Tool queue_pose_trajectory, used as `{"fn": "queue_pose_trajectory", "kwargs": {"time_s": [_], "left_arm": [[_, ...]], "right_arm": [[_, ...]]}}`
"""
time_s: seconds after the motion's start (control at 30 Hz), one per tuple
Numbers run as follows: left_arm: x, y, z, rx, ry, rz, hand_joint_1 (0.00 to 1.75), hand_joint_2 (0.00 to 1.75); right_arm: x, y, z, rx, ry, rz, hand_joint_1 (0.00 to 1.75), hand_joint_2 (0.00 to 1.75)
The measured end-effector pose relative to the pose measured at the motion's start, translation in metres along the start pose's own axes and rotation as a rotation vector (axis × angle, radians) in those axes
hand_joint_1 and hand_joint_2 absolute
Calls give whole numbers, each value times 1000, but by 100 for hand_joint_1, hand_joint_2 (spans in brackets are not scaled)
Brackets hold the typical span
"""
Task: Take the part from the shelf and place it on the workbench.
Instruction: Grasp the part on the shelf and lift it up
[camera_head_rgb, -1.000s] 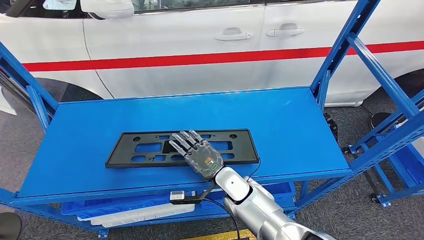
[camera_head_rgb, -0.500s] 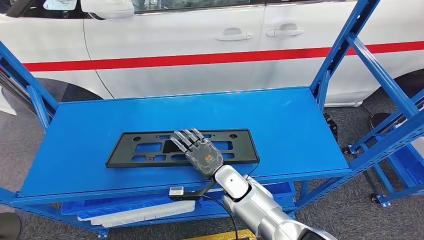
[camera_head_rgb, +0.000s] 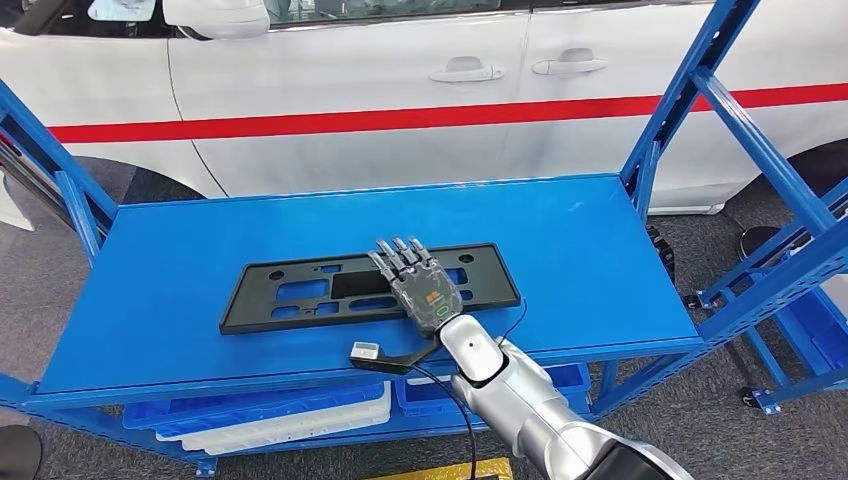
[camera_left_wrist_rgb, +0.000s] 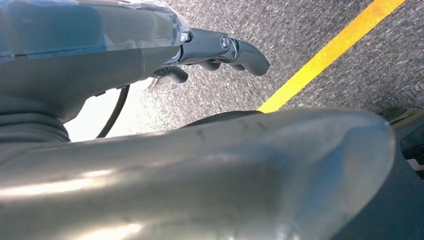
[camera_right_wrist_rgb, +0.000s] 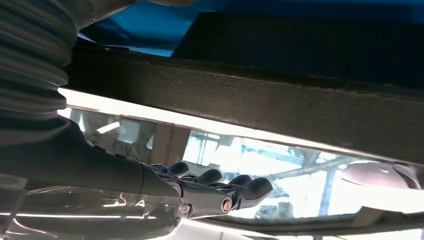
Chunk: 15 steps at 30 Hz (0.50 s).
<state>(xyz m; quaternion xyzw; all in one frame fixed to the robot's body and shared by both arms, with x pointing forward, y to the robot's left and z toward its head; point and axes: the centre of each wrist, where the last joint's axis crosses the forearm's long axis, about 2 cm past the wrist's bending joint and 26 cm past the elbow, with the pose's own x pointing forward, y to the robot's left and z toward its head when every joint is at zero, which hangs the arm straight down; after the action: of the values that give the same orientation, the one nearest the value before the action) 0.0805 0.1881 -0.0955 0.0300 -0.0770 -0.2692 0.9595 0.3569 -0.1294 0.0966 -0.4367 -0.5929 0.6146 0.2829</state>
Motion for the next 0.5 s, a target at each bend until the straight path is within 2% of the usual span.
{"fn": "queue_pose_trajectory", "kwargs": {"time_s": [0.07,0.5], "left_arm": [[0,0,0,0,-1,0,0,0],[-1,1,0,6,-9,16,0,0]], "right_arm": [[-4,2,0,19,17,3,175,175],[-19,17,8,138,76,-39,175,175]]}}
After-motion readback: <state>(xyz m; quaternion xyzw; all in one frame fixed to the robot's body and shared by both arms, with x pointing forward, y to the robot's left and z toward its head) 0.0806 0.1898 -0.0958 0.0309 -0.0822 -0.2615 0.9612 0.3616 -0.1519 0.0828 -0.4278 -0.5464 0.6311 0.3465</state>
